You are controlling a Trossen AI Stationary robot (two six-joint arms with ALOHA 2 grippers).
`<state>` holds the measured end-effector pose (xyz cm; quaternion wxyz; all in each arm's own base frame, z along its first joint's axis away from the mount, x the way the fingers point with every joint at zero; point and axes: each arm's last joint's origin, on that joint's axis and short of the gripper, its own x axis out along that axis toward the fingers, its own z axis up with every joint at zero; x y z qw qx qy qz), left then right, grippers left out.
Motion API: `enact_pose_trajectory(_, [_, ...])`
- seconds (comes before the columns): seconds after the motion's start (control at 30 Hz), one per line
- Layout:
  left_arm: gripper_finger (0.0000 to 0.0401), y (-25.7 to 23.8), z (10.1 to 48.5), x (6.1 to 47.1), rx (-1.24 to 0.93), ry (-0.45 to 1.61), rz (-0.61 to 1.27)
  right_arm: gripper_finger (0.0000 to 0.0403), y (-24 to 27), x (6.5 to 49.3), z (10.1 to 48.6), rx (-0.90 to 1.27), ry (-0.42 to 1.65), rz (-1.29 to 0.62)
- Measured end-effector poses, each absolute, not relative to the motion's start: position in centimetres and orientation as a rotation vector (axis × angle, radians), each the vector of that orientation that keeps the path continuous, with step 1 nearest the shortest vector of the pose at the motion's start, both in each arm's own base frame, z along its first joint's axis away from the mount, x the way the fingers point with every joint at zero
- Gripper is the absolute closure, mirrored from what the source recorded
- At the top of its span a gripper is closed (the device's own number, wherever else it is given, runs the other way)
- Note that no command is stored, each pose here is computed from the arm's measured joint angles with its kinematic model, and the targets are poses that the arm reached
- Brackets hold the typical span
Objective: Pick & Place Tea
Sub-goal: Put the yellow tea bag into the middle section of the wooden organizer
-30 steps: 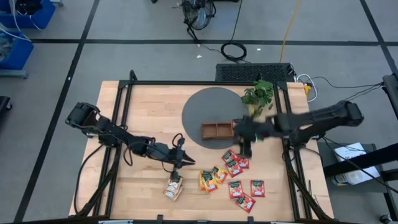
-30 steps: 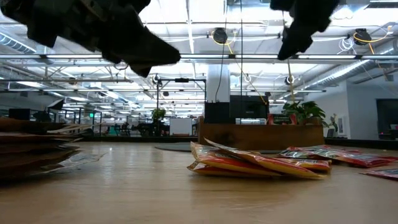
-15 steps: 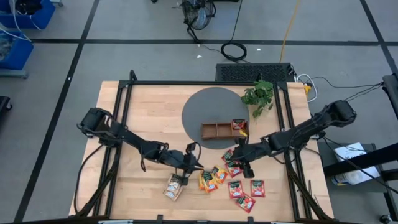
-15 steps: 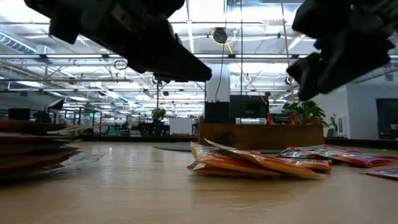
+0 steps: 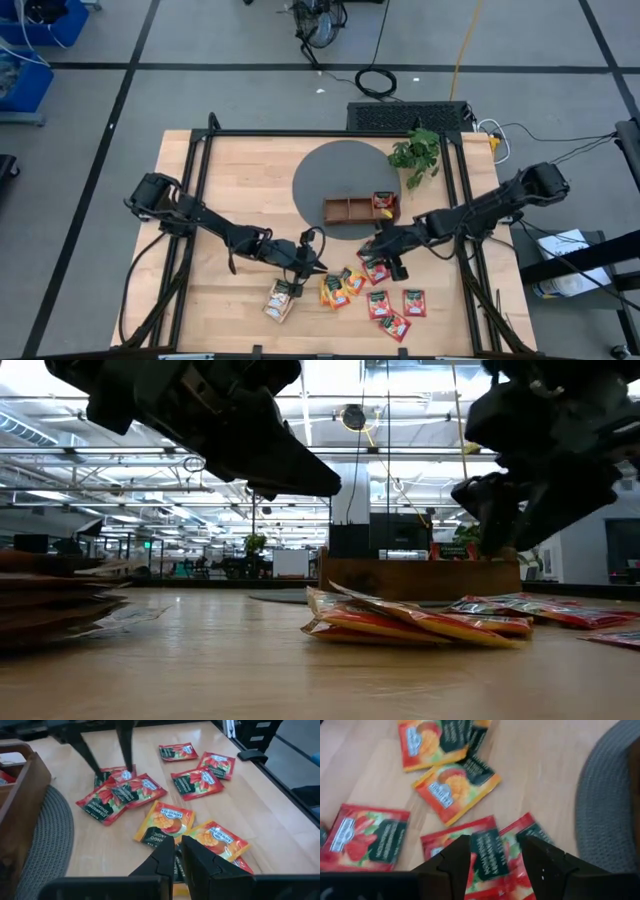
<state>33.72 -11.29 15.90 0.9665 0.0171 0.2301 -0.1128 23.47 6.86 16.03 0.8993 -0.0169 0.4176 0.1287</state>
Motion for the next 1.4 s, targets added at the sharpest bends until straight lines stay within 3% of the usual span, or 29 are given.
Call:
enact_pose_trajectory(0.3, [0.0364, -11.1, 15.8, 33.7, 0.037, 0.477, -0.223, 0.0241, 5.9, 24.5, 15.1, 0.014, 0.871, 0.310])
enact_pose_trajectory(0.6, [0.0364, -11.4, 15.8, 33.6, 0.006, 0.483, -0.244, 0.0234, 7.7, 26.8, 15.6, 0.101, 0.613, 0.400])
enact_pose_trajectory(0.83, [0.0364, -13.9, 15.7, 32.6, -0.047, 0.505, -0.344, 0.0234, 8.6, 27.7, 14.3, 0.111, 0.570, 0.420])
enact_pose_trajectory(1.17, [0.0364, -14.8, 14.9, 32.6, -0.180, 0.498, -0.213, 0.0234, 9.6, 29.1, 11.9, 0.045, 0.458, 0.457])
enact_pose_trajectory(1.3, [0.0364, -14.3, 14.9, 32.9, -0.290, 0.510, -0.169, 0.0252, 11.9, 28.4, 12.0, -0.092, 0.414, 0.447])
enact_pose_trajectory(1.4, [0.0364, -14.1, 14.8, 32.9, -0.313, 0.518, -0.157, 0.0292, 13.7, 27.6, 12.1, -0.171, 0.389, 0.466])
